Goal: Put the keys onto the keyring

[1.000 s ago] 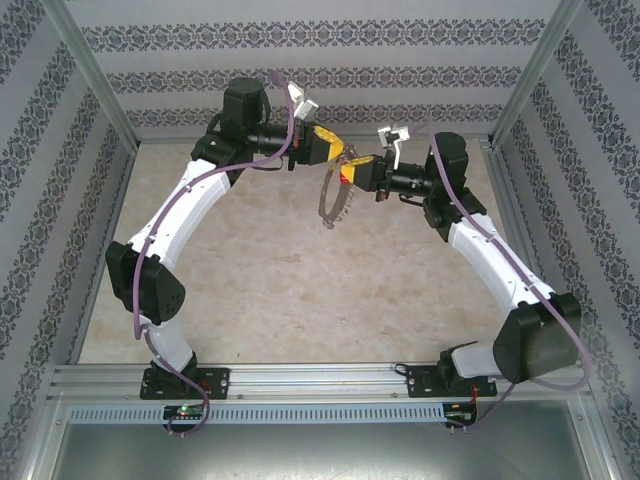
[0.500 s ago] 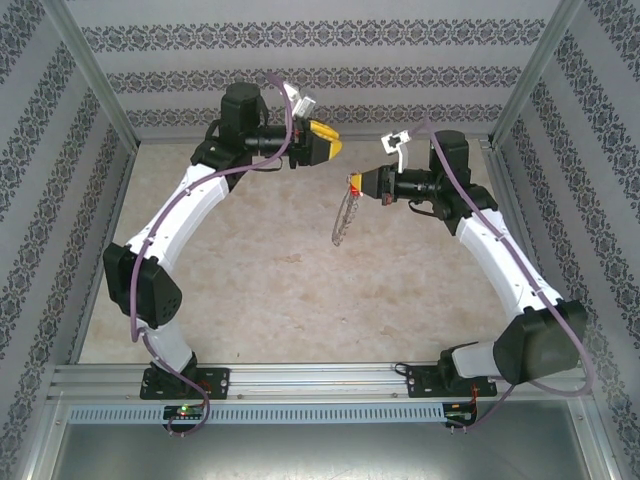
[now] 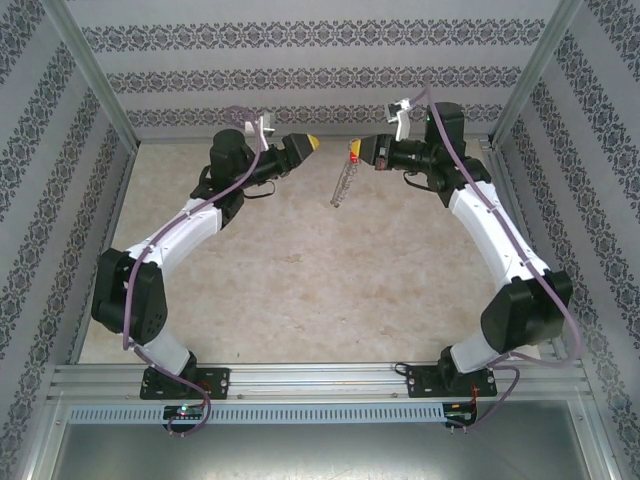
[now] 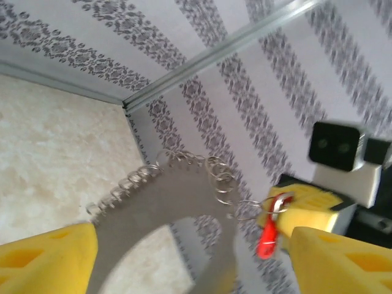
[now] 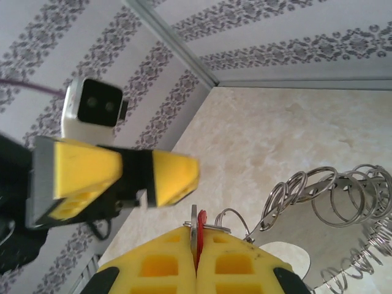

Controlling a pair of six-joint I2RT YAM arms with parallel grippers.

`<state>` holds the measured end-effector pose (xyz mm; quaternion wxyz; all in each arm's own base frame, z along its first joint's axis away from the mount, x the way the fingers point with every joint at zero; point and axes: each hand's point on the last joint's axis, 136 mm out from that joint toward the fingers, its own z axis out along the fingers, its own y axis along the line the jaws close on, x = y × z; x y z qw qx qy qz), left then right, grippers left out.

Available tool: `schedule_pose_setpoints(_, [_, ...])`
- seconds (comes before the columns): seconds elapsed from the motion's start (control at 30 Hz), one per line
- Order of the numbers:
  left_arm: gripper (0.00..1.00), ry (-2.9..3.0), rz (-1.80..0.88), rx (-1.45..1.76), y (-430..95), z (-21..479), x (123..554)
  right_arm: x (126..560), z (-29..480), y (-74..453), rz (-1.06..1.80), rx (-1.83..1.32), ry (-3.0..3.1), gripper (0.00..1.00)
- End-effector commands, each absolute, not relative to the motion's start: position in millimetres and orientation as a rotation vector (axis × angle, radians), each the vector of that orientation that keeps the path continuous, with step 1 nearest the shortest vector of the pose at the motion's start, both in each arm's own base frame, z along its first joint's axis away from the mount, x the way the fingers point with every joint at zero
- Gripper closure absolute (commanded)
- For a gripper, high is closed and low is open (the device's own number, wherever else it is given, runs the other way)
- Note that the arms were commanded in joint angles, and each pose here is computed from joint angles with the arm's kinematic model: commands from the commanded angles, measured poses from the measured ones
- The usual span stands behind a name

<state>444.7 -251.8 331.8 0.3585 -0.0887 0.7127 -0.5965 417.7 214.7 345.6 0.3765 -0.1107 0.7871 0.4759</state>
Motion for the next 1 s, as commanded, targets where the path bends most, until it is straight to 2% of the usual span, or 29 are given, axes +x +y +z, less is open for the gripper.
schedule_pose_setpoints(0.0, [0.16,1.686,-1.764,-0.582,-235.8,353.8,450.0,445.2,368.0,212.1,1.190,-0.217,1.940,1.00])
schedule_pose_setpoints(0.2, [0.14,1.734,-1.856,-0.834,-248.4,323.2,445.5,477.1,363.1,219.4,1.198,-0.165,1.939,1.00])
schedule_pose_setpoints(0.4, [0.11,1.662,-1.906,-0.930,-256.1,318.1,451.8,487.6,363.5,236.6,1.239,-0.176,1.928,1.00])
schedule_pose_setpoints(0.7, [0.10,1.507,-1.982,-1.041,-263.7,298.1,498.4,472.6,377.6,258.4,1.274,-0.256,1.899,1.00])
schedule_pose_setpoints(0.97, [0.06,1.345,-2.038,-1.016,-260.3,309.6,520.1,450.7,375.1,261.6,1.276,-0.300,1.898,1.00])
